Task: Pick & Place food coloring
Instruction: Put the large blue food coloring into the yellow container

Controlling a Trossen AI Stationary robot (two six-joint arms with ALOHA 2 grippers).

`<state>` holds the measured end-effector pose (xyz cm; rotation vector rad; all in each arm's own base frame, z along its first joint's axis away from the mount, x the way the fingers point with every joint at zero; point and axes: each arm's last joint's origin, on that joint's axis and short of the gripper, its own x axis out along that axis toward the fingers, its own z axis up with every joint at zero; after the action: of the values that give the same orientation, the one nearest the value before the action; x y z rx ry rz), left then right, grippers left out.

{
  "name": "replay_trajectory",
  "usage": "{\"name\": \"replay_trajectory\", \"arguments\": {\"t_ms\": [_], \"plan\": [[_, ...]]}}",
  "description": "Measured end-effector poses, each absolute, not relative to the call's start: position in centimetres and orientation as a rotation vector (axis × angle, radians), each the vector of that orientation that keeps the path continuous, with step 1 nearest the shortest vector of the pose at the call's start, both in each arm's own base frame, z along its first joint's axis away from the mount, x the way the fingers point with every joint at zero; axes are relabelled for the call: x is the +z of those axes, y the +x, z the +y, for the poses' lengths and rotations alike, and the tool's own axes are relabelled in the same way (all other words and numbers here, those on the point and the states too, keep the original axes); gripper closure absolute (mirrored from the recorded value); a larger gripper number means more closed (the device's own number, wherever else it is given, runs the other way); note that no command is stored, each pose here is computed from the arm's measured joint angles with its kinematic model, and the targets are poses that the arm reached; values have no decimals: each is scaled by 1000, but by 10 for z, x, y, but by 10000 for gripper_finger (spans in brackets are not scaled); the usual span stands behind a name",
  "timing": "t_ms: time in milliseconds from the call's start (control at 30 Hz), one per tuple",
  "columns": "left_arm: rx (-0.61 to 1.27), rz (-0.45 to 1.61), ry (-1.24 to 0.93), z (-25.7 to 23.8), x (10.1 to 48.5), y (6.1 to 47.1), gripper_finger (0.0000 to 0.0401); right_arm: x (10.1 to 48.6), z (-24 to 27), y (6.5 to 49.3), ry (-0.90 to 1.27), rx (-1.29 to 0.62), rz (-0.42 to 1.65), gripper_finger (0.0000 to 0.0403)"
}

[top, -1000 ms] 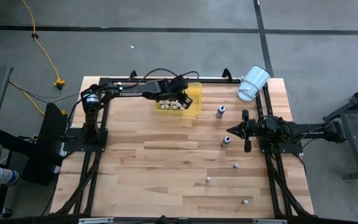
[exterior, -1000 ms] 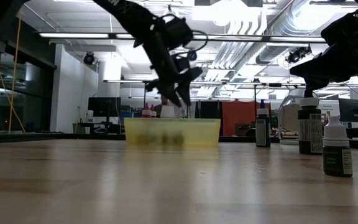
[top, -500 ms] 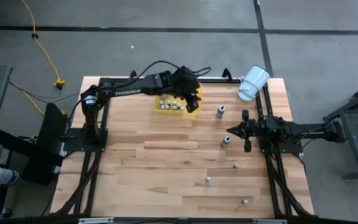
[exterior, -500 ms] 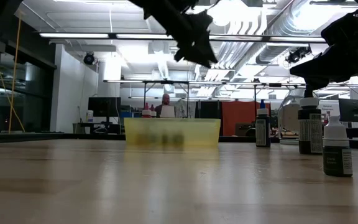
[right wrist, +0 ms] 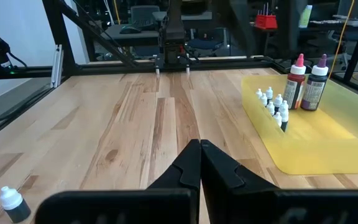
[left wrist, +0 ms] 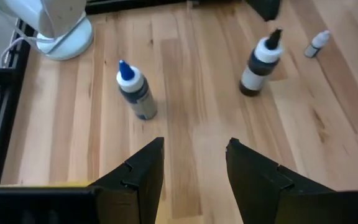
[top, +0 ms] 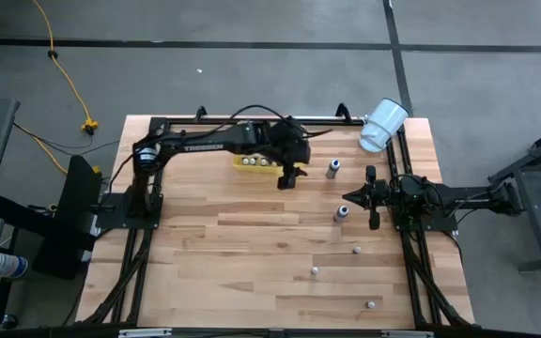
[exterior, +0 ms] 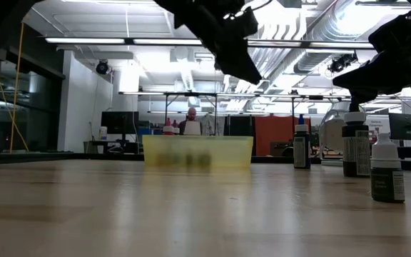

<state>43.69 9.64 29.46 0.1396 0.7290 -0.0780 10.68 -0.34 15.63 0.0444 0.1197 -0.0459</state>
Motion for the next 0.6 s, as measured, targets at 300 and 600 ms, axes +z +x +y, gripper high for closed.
{"name": "replay_trajectory", "arguments": {"t_ms": [300,600], "plan": [[-44,763,149,105,294,472,238,156,-3,107,44,-46,120,402],[-25,763,147,119,263,502,238,156,-3,107,44,-46,120,402]]}}
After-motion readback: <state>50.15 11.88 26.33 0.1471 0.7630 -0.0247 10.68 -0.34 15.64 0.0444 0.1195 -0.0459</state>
